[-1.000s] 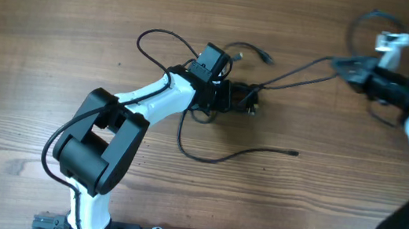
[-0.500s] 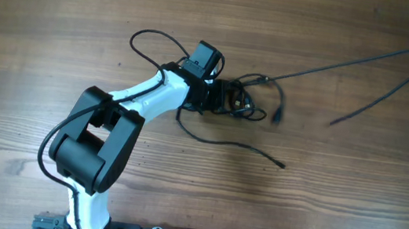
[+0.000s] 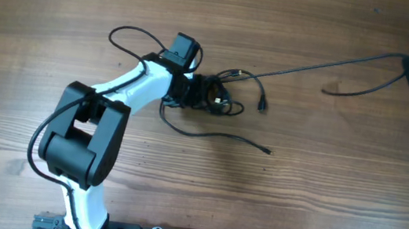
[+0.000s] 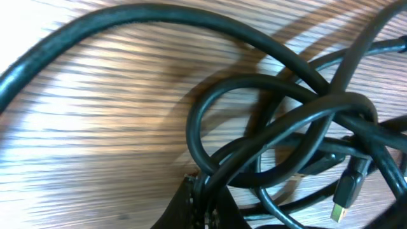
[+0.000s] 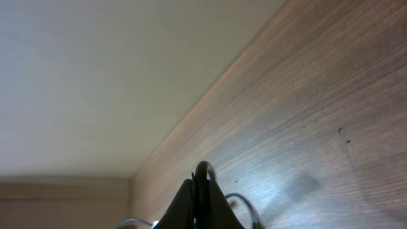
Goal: Untangle cables
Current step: 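Pull the strand far right with the right gripper, extending the cable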
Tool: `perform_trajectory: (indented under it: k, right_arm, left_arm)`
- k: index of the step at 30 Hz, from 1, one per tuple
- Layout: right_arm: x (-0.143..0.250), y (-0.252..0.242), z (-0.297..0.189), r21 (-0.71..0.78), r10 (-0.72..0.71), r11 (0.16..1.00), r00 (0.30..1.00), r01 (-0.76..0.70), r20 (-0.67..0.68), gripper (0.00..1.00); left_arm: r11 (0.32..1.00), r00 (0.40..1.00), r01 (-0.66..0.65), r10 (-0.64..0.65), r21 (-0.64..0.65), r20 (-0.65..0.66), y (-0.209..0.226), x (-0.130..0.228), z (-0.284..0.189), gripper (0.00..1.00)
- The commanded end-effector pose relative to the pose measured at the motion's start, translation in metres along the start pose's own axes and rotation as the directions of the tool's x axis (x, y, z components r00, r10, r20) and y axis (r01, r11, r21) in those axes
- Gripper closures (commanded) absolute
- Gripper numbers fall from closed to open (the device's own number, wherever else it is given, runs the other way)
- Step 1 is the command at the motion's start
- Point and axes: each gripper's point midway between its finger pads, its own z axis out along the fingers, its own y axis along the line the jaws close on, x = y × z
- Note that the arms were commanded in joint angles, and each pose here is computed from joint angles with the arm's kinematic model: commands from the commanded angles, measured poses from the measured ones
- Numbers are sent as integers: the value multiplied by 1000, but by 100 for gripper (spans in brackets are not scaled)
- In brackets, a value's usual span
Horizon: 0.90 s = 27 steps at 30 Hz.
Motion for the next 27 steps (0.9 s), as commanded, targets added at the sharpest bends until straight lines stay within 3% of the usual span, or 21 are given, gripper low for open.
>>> perform_trajectory:
  k: [1, 5, 11, 17, 27]
  right_arm:
    - [-29, 14, -15, 39, -88, 996, 990, 84, 114, 96]
    - [-55, 31, -38, 40, -120, 993, 977, 115, 177, 96]
    - [-75, 51, -68, 16, -135, 991, 967, 134, 218, 96]
    - [-58, 50, -61, 19, -145, 989, 977, 144, 153, 96]
    - [-19, 25, -26, 243, -181, 955, 983, 168, 29, 95]
  left_arm:
    - [966, 1000, 16, -18, -256, -8, 78, 1, 3, 96]
    - [926, 998, 64, -70, -371, -3, 120, -1, -11, 96]
    - [915, 992, 118, -127, -386, 4, 152, -8, -21, 96]
    - [919, 988, 142, -151, -368, 4, 156, -9, -22, 96]
    - [922, 988, 142, -152, -361, 2, 154, -9, -21, 96]
